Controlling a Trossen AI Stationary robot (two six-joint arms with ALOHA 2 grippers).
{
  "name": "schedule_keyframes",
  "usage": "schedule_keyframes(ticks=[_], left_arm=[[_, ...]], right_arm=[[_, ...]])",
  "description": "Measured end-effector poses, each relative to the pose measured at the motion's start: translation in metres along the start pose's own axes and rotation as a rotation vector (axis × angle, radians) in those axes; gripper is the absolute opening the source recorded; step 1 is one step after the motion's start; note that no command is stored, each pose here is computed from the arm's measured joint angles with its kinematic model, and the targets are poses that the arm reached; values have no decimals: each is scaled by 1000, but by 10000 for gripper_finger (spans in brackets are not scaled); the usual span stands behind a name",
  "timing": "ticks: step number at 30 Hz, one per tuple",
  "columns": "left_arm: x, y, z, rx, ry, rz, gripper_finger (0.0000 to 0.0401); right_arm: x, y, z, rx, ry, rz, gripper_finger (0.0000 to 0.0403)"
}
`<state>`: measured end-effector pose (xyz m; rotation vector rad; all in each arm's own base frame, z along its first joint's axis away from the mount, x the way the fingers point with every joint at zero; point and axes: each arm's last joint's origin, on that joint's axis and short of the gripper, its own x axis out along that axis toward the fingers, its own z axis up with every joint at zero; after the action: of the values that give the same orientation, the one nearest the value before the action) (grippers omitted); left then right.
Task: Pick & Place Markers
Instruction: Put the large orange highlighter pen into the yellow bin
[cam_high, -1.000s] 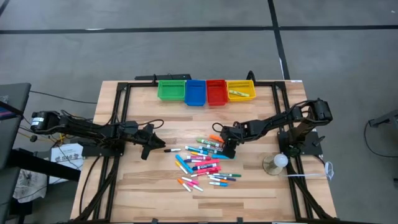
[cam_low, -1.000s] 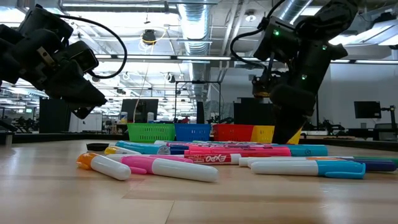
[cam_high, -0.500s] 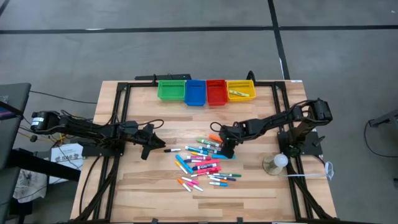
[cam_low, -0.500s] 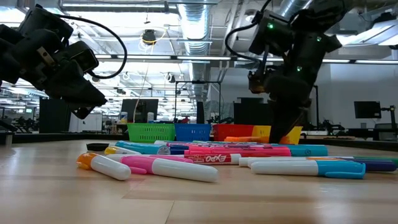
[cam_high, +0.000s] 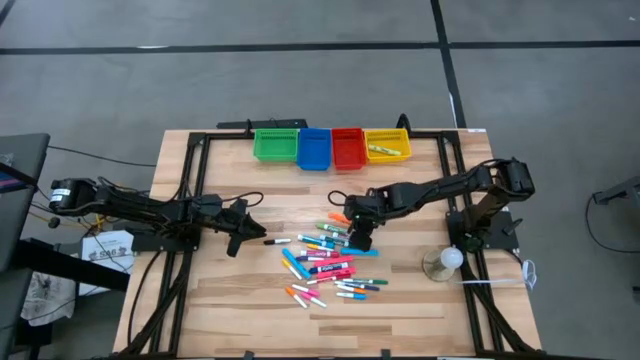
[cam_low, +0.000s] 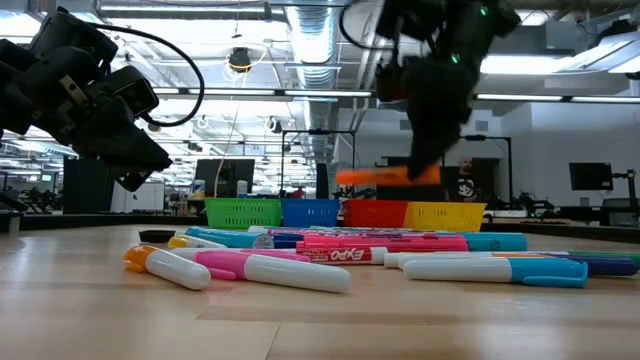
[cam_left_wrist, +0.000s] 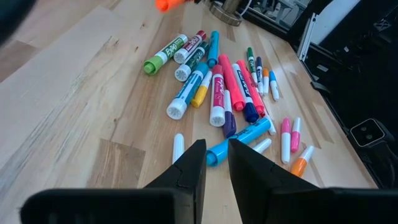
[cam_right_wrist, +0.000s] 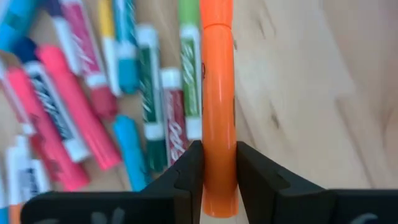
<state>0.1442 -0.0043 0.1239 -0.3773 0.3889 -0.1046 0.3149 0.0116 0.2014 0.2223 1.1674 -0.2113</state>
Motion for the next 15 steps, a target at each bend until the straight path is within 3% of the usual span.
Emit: schedule_keyframes(ticks=[15], left_arm=[[0, 0, 0, 0, 0, 0, 66]], right_arm=[[-80, 19, 76, -183, -373, 69, 72]])
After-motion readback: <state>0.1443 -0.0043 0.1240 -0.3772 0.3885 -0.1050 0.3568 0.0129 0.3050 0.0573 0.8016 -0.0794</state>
